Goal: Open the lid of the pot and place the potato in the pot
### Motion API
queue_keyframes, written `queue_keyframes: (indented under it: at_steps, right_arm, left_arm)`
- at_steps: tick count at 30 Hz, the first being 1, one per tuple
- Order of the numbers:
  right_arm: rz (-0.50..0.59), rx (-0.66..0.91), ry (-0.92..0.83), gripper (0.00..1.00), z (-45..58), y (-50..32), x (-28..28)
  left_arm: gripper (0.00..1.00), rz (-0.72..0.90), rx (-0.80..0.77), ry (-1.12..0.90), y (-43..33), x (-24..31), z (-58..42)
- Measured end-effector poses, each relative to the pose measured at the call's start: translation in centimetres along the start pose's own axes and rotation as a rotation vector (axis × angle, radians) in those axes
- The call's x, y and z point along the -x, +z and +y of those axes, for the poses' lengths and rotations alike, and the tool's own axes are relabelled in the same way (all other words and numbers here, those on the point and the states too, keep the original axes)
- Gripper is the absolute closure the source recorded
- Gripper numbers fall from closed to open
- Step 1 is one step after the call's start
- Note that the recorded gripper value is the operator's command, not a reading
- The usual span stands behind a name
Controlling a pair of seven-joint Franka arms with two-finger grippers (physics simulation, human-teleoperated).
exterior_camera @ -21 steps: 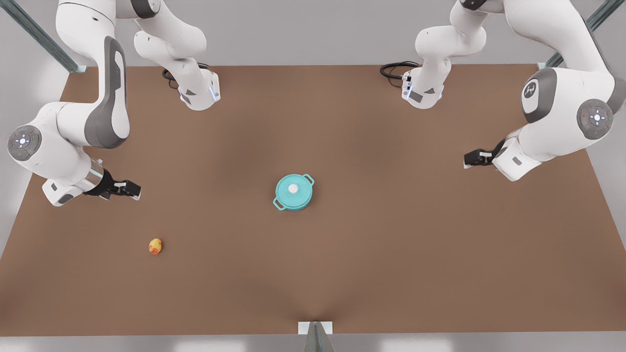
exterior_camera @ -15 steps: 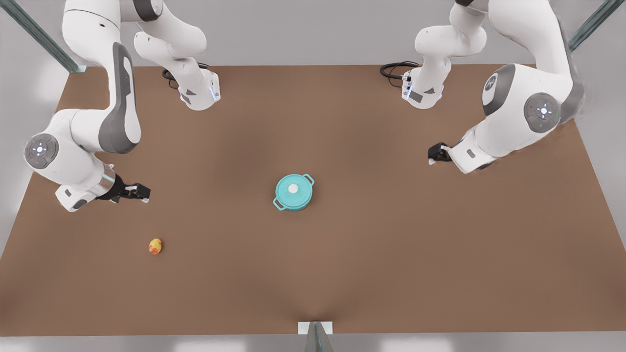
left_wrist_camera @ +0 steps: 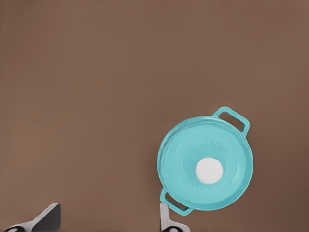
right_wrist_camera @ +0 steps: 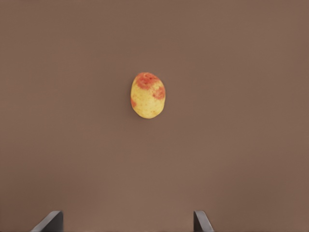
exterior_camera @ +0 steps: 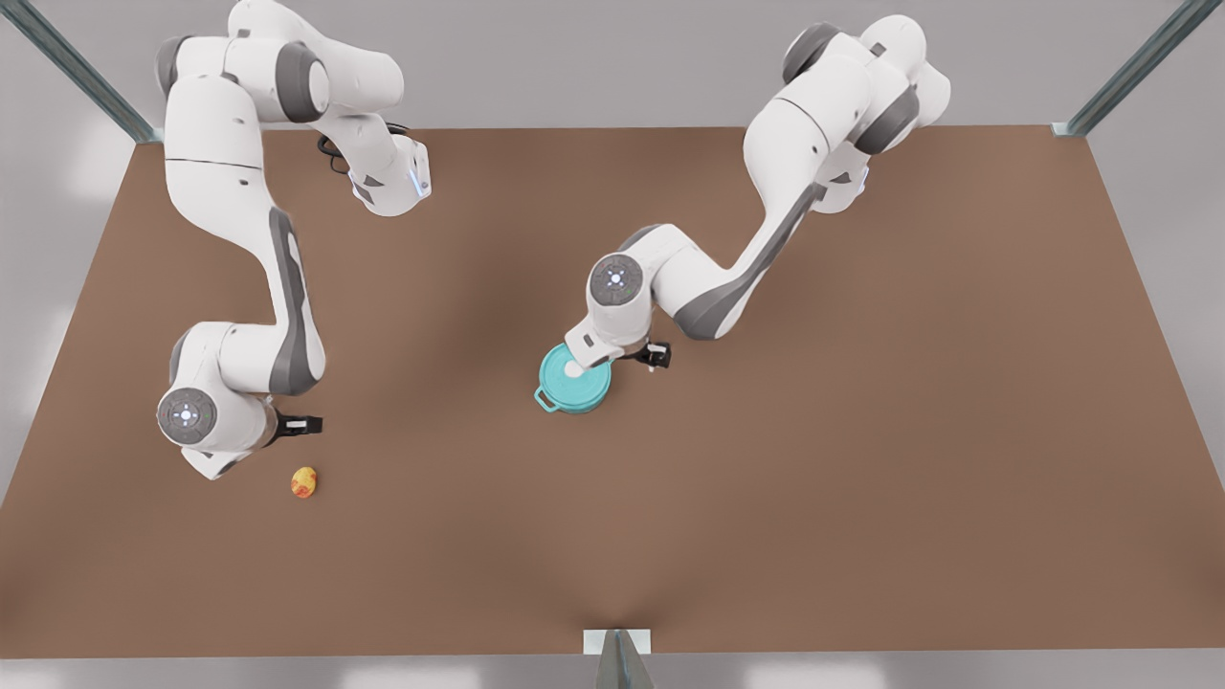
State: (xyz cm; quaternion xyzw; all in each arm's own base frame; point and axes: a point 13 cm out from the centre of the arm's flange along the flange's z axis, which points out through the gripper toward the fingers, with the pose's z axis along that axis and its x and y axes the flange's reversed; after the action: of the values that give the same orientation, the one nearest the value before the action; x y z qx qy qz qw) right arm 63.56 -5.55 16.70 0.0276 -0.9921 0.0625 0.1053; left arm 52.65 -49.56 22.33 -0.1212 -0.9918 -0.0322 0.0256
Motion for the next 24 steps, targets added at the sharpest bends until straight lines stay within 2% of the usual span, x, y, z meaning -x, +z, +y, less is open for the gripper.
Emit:
queue_keyframes:
  at_steps: [6,13,19,24]
  right_arm:
    - [-0.09,0.029,-0.008,0.0,-1.0,3.3,4.9]
    - [-0.139,0.053,-0.045,0.0,0.3,7.0,7.2]
    - [-0.242,0.044,-0.066,0.0,-0.5,7.3,9.4]
    - [-0.267,0.031,-0.089,0.0,-0.9,9.6,10.2]
  left_arm:
    - [0.0,-0.033,-0.015,-0.105,5.7,-3.4,-2.2]
    - [0.0,-0.154,-0.134,-0.244,5.3,0.8,-9.5]
    - [0.0,-0.172,-0.106,-0.339,7.1,1.4,-9.3]
    - [0.0,-0.163,-0.086,-0.389,8.7,0.5,-9.7]
